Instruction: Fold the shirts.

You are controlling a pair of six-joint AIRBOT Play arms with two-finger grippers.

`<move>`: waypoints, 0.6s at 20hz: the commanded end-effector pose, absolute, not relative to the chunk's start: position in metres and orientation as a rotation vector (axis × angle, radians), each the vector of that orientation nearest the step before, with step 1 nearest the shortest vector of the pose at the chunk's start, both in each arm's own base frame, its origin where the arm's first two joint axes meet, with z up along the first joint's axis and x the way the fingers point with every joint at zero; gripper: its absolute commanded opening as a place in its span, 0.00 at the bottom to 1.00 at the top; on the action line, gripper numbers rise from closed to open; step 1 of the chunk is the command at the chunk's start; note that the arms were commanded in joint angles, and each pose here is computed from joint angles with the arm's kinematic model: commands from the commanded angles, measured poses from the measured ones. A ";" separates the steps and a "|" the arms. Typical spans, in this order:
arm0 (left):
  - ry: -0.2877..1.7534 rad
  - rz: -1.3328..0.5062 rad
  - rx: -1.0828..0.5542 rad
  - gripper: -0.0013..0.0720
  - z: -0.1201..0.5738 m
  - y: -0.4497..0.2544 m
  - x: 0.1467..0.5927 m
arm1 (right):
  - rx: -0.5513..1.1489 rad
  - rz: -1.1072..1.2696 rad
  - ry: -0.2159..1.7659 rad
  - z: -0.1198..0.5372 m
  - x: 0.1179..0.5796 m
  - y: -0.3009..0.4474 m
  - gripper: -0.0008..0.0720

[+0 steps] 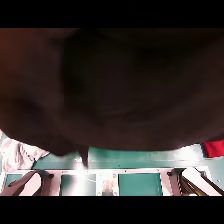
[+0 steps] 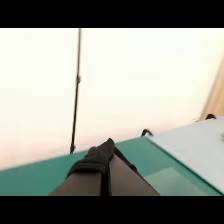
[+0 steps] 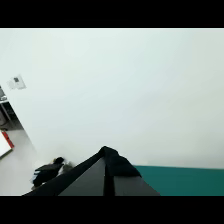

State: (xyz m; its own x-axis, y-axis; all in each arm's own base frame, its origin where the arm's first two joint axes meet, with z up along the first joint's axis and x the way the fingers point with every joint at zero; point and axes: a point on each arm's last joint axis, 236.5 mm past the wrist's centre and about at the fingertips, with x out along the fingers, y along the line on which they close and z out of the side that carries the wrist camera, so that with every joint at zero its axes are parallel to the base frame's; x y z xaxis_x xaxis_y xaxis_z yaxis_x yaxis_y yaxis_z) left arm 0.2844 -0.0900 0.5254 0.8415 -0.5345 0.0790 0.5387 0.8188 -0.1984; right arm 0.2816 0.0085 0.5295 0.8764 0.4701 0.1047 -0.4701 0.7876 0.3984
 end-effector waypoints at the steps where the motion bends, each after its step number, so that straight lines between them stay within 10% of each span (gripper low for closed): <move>1: 0.188 -0.581 -0.351 0.05 0.444 -0.070 0.343 | 0.525 0.403 0.221 0.443 0.350 -0.023 0.04; 6: 0.588 -0.692 -0.547 0.05 0.234 -0.102 0.452 | 0.702 0.282 0.681 0.197 0.476 -0.006 0.03; 12: 0.813 -0.466 -0.784 0.05 0.040 -0.079 0.556 | 0.943 0.147 1.055 -0.040 0.522 -0.016 0.04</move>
